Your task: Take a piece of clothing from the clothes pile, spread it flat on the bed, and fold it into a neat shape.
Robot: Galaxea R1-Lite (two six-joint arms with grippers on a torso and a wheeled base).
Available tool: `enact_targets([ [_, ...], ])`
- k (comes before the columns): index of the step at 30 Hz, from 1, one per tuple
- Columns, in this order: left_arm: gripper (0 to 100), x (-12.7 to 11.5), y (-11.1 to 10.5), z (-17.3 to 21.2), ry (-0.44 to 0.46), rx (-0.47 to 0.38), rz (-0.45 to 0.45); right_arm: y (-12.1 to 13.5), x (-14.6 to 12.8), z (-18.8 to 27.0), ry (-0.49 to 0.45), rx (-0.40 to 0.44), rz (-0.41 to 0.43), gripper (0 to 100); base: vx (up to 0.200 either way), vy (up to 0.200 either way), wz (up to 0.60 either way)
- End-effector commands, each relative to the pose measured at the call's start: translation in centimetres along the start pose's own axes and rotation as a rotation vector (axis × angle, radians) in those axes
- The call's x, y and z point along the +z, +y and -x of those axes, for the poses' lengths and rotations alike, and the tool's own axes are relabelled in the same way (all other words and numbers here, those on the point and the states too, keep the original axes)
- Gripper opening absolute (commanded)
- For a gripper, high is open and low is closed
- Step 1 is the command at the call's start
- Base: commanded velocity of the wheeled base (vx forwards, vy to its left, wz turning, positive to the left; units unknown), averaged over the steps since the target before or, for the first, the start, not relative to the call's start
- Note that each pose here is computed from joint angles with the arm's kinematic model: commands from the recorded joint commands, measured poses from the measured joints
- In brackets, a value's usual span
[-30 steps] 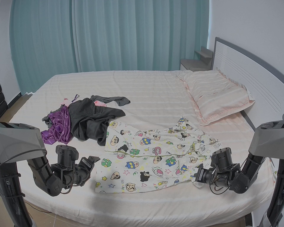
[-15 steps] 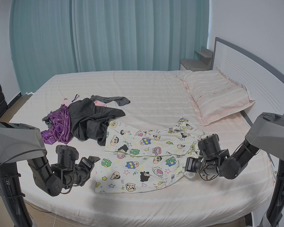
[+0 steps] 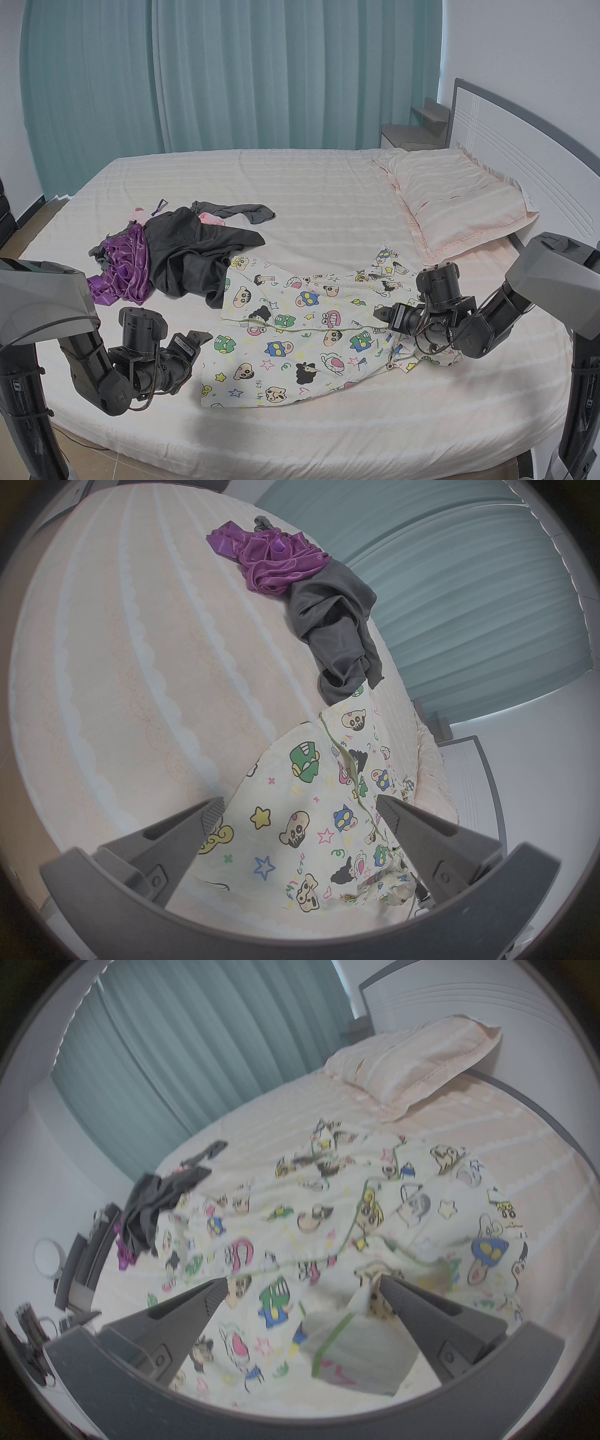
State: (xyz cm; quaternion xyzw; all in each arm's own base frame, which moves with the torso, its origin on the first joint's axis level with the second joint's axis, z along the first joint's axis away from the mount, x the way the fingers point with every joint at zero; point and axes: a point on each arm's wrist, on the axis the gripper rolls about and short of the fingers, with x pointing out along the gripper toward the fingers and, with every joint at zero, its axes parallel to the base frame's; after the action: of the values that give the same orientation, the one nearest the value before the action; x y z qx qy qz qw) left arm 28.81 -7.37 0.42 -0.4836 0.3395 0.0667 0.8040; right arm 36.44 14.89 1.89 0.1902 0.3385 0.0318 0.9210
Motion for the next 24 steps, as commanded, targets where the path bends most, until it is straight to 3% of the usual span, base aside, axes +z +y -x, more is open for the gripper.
enact_targets([
  [1,100,0.0,0.0,0.0,0.001,0.001,0.001,-1.3,0.3,-1.4,-0.032,-0.029,-0.046,100,0.0,0.0,0.0],
  [5,100,0.0,0.0,0.0,0.001,0.001,0.001,-1.9,-0.2,-2.8,-0.039,-0.033,-0.088,100,0.0,0.0,0.0],
  [8,100,0.0,0.0,0.0,0.001,0.001,0.001,-2.1,0.5,-3.0,-0.092,-0.008,-0.163,100,0.0,0.0,0.0],
  [12,100,0.0,0.0,0.0,0.001,0.001,0.001,-2.9,1.6,-2.6,-0.133,-0.009,-0.188,100,0.0,0.0,0.0],
  [15,100,0.0,0.1,-0.1,0.001,0.002,-0.001,-2.9,3.0,-0.8,-0.172,0.005,-0.21,100,0.0,0.0,0.0],
  [16,100,0.0,0.1,-0.1,0.001,0.002,-0.001,-3.0,3.7,2.2,-0.184,0.021,-0.224,100,0.0,0.0,0.0],
  [24,100,0.0,0.1,-0.1,0.001,0.002,-0.001,-5.0,-0.1,9.1,-0.06,0.005,-0.239,100,0.0,0.0,0.0],
])
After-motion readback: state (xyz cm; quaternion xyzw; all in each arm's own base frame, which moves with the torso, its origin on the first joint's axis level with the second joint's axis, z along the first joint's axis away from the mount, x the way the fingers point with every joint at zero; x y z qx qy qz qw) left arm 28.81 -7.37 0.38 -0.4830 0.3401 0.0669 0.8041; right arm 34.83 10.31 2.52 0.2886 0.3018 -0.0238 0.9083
